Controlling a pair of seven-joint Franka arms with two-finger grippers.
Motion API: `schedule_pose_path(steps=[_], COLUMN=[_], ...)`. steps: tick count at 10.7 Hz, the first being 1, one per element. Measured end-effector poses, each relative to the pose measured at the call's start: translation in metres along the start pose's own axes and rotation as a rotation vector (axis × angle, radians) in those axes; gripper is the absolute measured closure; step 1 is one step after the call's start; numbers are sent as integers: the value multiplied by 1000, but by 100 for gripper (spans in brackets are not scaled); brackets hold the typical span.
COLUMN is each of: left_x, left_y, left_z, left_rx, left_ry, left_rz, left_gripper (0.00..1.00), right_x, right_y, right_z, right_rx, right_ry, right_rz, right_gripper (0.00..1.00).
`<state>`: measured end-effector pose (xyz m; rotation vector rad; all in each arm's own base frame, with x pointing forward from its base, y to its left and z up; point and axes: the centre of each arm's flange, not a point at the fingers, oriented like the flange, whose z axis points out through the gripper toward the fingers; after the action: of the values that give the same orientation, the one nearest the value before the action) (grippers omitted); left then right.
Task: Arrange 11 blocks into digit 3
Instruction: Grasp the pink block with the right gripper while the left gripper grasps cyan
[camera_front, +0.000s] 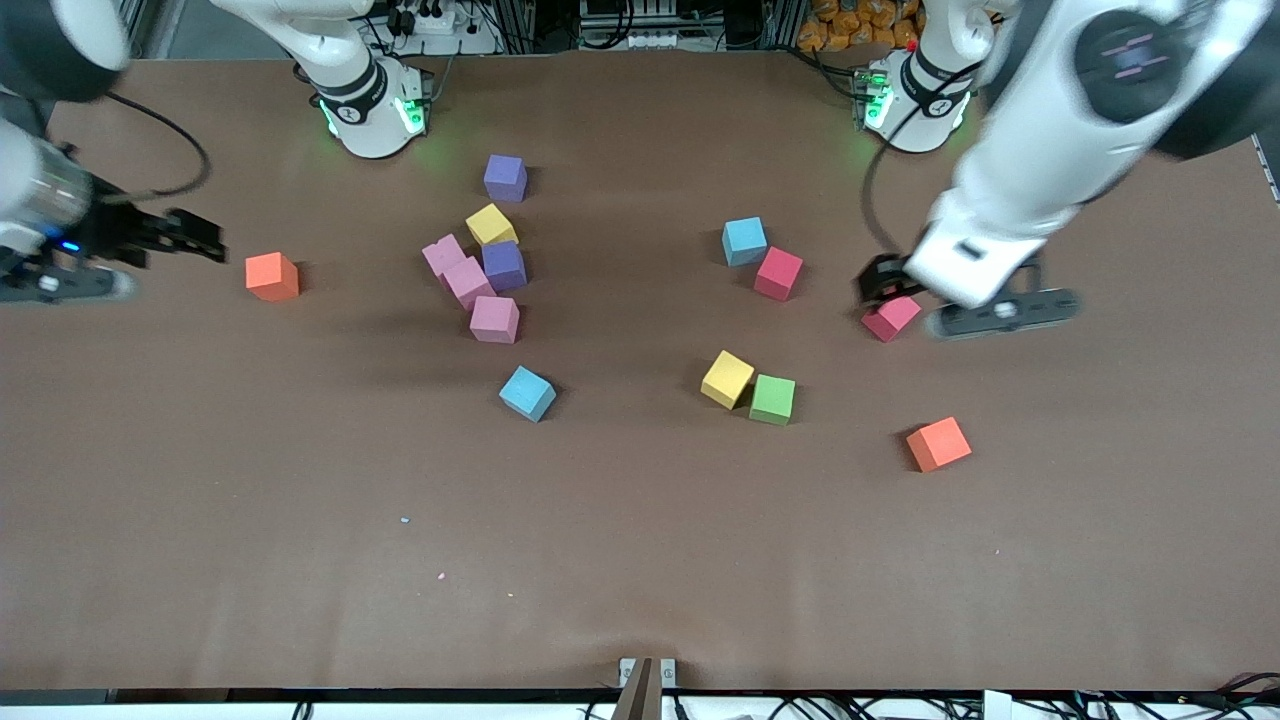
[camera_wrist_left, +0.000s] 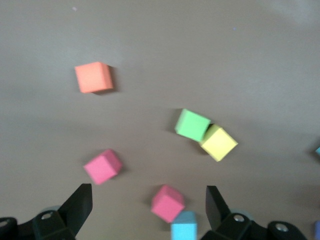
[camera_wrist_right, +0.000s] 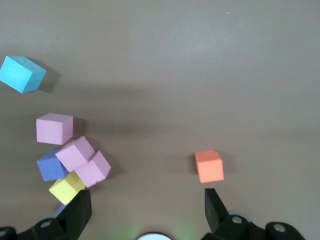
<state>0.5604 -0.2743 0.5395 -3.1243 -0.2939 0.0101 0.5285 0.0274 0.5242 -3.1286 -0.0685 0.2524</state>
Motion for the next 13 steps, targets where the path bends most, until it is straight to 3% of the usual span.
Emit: schedule_pose_path(steps=[2,5,10,13], left_x=[-15,-34,-54,-62], left_y=[40,75,89,88], left_z=[31,60,114,153], left_rx=[12,32,69,81], left_ry=[-20,-45,-90,-59], left_rz=[-63,-56,-46,-65], left_gripper=[0,0,0,0], right_x=[7,3,-16,-28], right_y=[-57,-103,-199,-224], right_z=[42,118,214,258], right_rx=[11,76,111,135], right_ry=[43,90,105,108], right_rz=[54,105,168,187], right_gripper=[0,0,0,0])
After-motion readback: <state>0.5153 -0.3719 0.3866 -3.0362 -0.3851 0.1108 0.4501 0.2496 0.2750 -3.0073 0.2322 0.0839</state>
